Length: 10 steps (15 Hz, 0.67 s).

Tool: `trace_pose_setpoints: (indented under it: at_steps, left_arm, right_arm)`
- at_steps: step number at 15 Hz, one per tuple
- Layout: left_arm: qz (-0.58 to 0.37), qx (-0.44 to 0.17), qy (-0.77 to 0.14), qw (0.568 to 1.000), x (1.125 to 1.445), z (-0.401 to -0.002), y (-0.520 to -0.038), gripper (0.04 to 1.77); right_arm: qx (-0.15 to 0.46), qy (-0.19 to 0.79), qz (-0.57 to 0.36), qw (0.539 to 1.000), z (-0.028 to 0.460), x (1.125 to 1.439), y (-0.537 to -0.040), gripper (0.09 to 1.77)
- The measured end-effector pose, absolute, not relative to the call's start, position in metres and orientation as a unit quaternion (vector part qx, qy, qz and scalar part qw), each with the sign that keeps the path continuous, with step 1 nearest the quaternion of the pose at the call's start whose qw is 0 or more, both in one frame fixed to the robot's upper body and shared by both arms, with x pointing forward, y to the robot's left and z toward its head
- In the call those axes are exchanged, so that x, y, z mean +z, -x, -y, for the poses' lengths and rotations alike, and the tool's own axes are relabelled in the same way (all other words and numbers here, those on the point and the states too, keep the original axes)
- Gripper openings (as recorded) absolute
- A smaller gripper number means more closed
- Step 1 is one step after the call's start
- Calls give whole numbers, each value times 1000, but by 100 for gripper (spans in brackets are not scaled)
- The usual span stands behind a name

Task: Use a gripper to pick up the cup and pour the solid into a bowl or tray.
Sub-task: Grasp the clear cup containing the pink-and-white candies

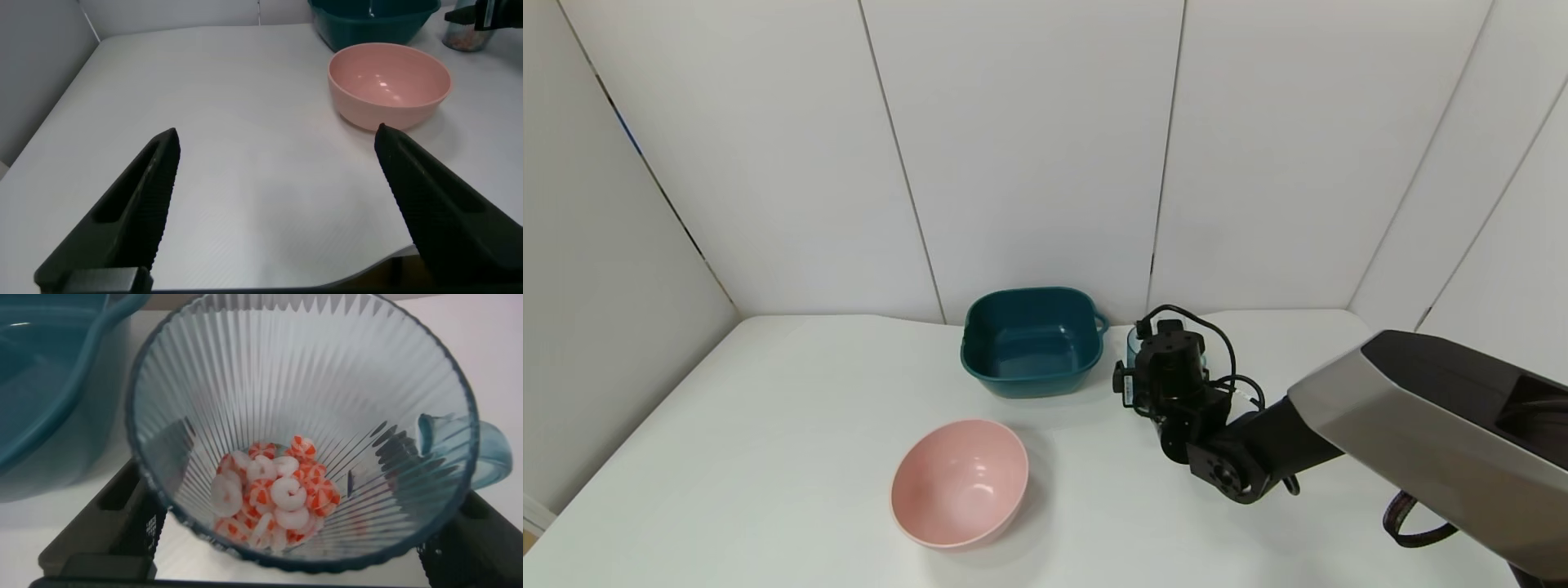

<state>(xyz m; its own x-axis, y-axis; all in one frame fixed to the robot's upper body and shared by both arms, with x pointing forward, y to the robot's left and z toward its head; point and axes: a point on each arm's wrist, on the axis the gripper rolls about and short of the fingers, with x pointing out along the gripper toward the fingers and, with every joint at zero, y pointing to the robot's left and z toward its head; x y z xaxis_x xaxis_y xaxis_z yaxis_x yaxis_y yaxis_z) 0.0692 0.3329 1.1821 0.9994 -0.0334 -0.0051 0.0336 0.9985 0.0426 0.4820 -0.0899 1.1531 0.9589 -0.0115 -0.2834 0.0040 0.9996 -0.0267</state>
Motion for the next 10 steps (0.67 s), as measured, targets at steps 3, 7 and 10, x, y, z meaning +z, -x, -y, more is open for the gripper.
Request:
trace_pose_setpoints:
  at_steps: [3, 7, 10]
  left_arm:
    - [-2, -17, -21, 1000, 1182, -333, -69, 172]
    - [-2, -17, -21, 1000, 1182, -333, -69, 172]
    - [-2, -17, -21, 1000, 1182, -333, -69, 172]
  right_arm:
    - [-5, 13, -143, 990, 90, 1150, -484, 171]
    - [-5, 14, -145, 989, 90, 1146, -485, 171]
    - [-5, 15, -147, 989, 91, 1144, -485, 171]
